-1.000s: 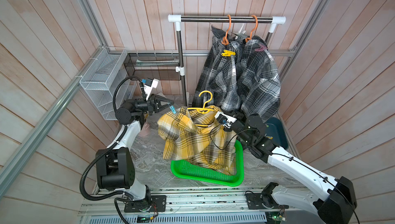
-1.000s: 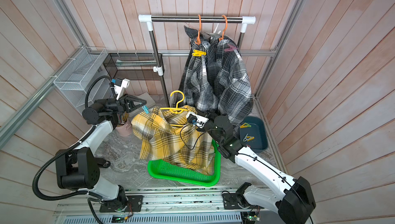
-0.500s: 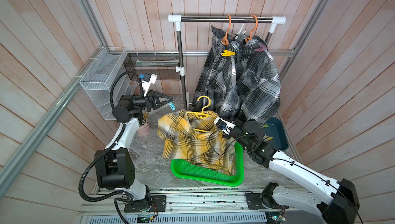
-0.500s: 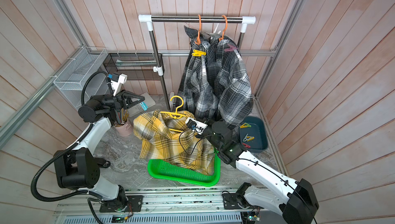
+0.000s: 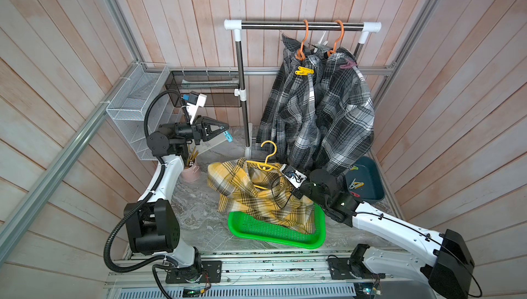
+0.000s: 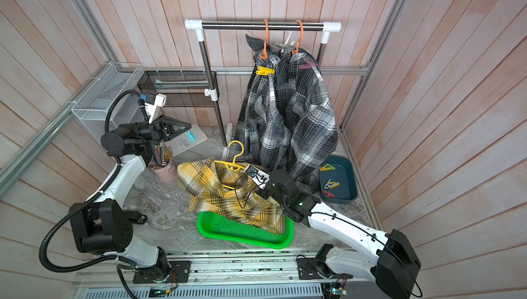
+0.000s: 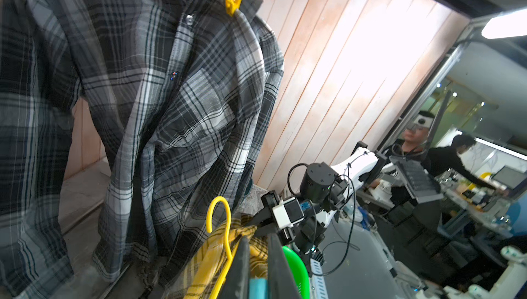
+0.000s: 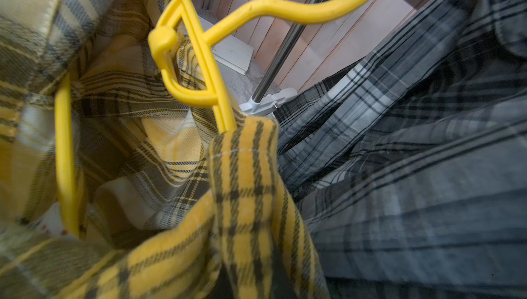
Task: Remove the clothespins securing long-sleeve shirts to the hanger
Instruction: Place the hanger in the bin.
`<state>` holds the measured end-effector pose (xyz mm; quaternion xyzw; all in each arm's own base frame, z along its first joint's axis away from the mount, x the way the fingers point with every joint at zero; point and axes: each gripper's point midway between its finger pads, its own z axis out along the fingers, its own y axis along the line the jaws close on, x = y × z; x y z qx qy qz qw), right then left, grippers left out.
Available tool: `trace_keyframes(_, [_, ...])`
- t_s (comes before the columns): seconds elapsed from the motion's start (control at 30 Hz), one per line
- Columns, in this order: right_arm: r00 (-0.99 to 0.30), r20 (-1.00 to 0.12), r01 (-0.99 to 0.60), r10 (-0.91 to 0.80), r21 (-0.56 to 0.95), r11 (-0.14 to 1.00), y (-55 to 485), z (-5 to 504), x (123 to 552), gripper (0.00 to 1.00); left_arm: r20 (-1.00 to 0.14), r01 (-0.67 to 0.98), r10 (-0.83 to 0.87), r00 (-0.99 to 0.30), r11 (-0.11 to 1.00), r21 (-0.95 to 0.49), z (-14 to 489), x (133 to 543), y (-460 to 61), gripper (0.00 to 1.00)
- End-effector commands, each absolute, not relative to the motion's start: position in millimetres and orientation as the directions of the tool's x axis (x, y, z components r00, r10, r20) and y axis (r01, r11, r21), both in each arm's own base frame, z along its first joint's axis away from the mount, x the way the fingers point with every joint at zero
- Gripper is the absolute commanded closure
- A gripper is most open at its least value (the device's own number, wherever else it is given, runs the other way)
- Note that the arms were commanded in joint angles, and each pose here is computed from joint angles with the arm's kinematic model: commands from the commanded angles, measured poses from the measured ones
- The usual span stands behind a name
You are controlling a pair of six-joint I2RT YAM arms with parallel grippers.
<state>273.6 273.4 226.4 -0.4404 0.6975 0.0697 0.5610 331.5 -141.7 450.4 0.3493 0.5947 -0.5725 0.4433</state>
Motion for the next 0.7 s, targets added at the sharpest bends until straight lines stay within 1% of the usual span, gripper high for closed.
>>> trace_keyframes(0.0, [-0.062, -0.863, -0.711, -0.501, -0.314, 0.629, 277.6, 215.4, 269.8, 1.0, -0.951, 0.934, -0.148, -0.27, 0.2, -0.296, 470.8, 343.3, -137.8, 1.0])
trace_keyframes(0.17, [-0.167, -0.859, -0.757, -0.484, -0.203, 0.621, 281.5, 189.1, 257.7, 1.0, -0.937, 0.88, -0.183, -0.296, 0.331, -0.342, 468.9, 354.3, -135.0, 1.0])
trace_keyframes(0.27, [-0.221, -0.86, -0.774, -0.46, -0.132, 0.619, 283.2, 177.3, 246.2, 1.0, -0.947, 0.833, -0.181, -0.267, 0.45, -0.321, 462.7, 357.7, -137.0, 1.0])
trace_keyframes(0.3, [-0.237, -0.862, -0.775, -0.448, -0.111, 0.622, 282.8, 176.1, 243.2, 0.98, -0.954, 0.811, -0.16, -0.253, 0.502, -0.299, 457.8, 359.0, -141.6, 1.0])
trace_keyframes(0.37, [-0.251, -0.873, -0.775, -0.419, -0.078, 0.627, 281.4, 178.8, 238.0, 0.86, -0.966, 0.772, -0.116, -0.231, 0.582, -0.254, 448.6, 359.3, -148.8, 1.0])
trace_keyframes(0.43, [-0.254, -0.884, -0.773, -0.391, -0.057, 0.631, 278.5, 183.7, 234.2, 0.73, -0.971, 0.753, -0.103, -0.215, 0.616, -0.232, 444.7, 355.0, -153.7, 1.0])
trace_keyframes(0.47, [-0.253, -0.889, -0.773, -0.382, -0.052, 0.632, 277.3, 186.6, 232.9, 0.68, -0.971, 0.751, -0.106, -0.213, 0.619, -0.232, 443.1, 352.4, -154.8, 1.0])
trace_keyframes(0.53, [-0.247, -0.896, -0.766, -0.369, -0.052, 0.641, 273.5, 195.6, 231.8, 0.61, -0.974, 0.739, -0.118, -0.195, 0.636, -0.225, 443.6, 346.0, -156.3, 1.0])
trace_keyframes(0.67, [-0.205, -0.921, -0.774, -0.332, -0.056, 0.631, 271.8, 228.0, 227.6, 0.53, -0.979, 0.69, -0.112, -0.169, 0.696, -0.199, 437.7, 341.7, -156.7, 1.0])
